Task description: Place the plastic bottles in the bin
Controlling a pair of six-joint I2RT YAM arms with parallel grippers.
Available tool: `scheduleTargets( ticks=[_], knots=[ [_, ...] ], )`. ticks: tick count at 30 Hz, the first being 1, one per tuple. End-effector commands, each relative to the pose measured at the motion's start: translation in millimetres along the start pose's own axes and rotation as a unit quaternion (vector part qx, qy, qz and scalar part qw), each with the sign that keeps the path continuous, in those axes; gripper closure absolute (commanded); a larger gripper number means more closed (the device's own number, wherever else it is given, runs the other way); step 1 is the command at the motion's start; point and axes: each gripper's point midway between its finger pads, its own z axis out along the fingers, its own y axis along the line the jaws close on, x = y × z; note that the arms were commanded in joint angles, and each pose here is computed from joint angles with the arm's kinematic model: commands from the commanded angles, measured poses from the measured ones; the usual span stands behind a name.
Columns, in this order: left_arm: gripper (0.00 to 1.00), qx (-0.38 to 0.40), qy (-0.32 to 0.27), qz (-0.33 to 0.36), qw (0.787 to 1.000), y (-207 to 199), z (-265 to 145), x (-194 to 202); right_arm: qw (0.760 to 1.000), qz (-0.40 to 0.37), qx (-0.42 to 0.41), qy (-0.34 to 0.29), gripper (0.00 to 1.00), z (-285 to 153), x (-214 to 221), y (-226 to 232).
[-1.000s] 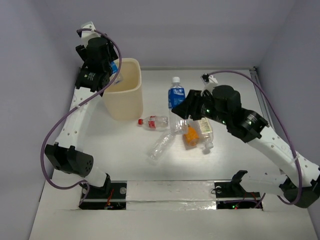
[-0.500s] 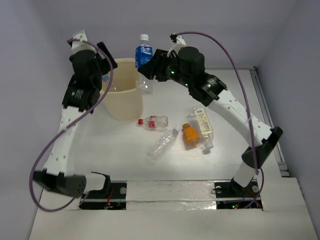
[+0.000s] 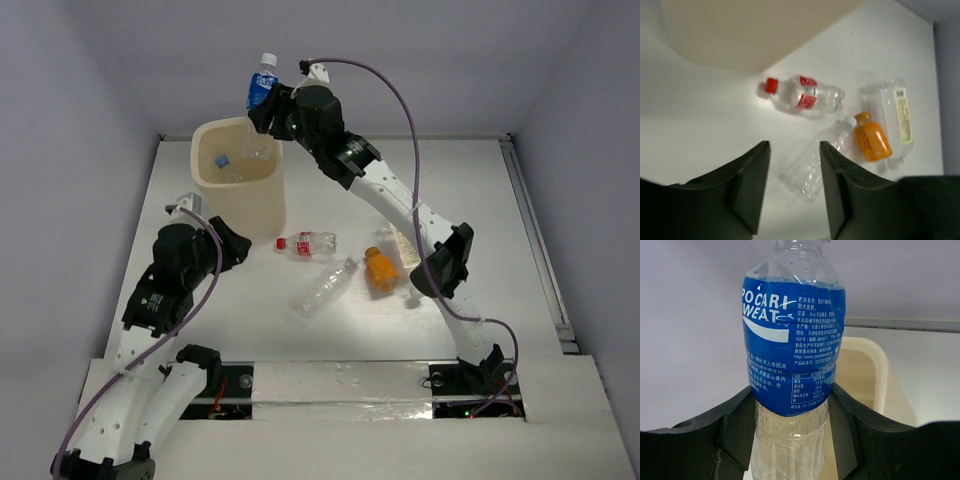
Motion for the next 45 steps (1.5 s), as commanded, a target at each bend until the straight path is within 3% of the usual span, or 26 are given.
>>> scheduleTargets(
  ticks=[1,4,8,14,15,16,17,18,20,23,24,26,27,28,32,33,36,37,40,45],
  knots=[
    [0.56,0.065,0.063,-0.013,0.996,-12,-4,42,0.998,-0.007,-0.012,-0.06,0.43,0,-32,15],
    [0.39,0.097,0.09,-0.005,0.991,-17,1,61,0.998,-0.034,-0.012,-0.058,0.31,1,-22,20],
    [0.28,0.125,0.119,0.02,0.985,-33,9,80,0.997,-0.046,-0.014,-0.065,0.11,-9,-33,23],
    [0.25,0.141,0.158,0.053,0.976,-54,33,105,0.995,-0.067,-0.011,-0.07,0.06,-41,-55,27],
    [0.25,0.143,0.168,0.063,0.973,-59,39,114,0.995,-0.068,-0.007,-0.07,0.14,-54,-61,26],
    [0.25,0.147,0.173,0.069,0.972,-63,42,118,0.994,-0.063,-0.015,-0.086,0.15,-68,-80,35],
    [0.25,0.148,0.177,0.076,0.97,-67,44,122,0.995,-0.071,-0.004,-0.067,0.21,-71,-65,23],
    [0.25,0.144,0.19,0.084,0.967,-69,50,131,0.995,-0.074,-0.005,-0.062,0.46,-80,-64,21],
    [0.25,0.158,0.196,0.108,0.962,-84,51,139,0.995,-0.087,0.006,-0.04,0.84,-113,-51,2],
    [0.25,0.165,0.217,0.141,0.952,-100,58,158,0.995,-0.093,0.008,-0.024,0.92,-166,-44,-15],
    [0.25,0.157,0.23,0.157,0.948,-98,65,168,0.994,-0.102,0.034,0.023,0.94,-175,-2,-47],
    [0.25,0.153,0.23,0.172,0.946,-103,70,171,0.995,-0.087,0.039,0.04,0.94,-213,8,-61],
    [0.24,0.146,0.241,0.186,0.941,-101,74,180,0.991,-0.089,0.062,0.082,0.94,-226,46,-90],
    [0.23,0.138,0.238,0.191,0.942,-101,79,179,0.991,-0.072,0.07,0.092,0.94,-239,57,-99],
    [0.19,0.11,0.238,0.225,0.938,-95,93,183,0.984,-0.034,0.099,0.141,0.81,-294,100,-137],
    [0.18,0.102,0.246,0.235,0.935,-91,98,188,0.984,-0.028,0.102,0.146,0.65,-302,106,-142],
    [0.16,0.074,0.248,0.266,0.928,-80,113,193,0.979,-0.018,0.119,0.162,0.39,-322,125,-161],
    [0.16,0.072,0.25,0.272,0.926,-80,116,193,0.978,-0.018,0.124,0.169,0.35,-326,129,-164],
    [0.16,0.067,0.275,0.287,0.915,-72,122,209,0.97,-0.024,0.139,0.198,0.27,-331,143,-173],
    [0.17,0.073,0.301,0.283,0.908,-64,123,228,0.955,-0.036,0.163,0.245,0.23,-334,165,-188]
  ],
)
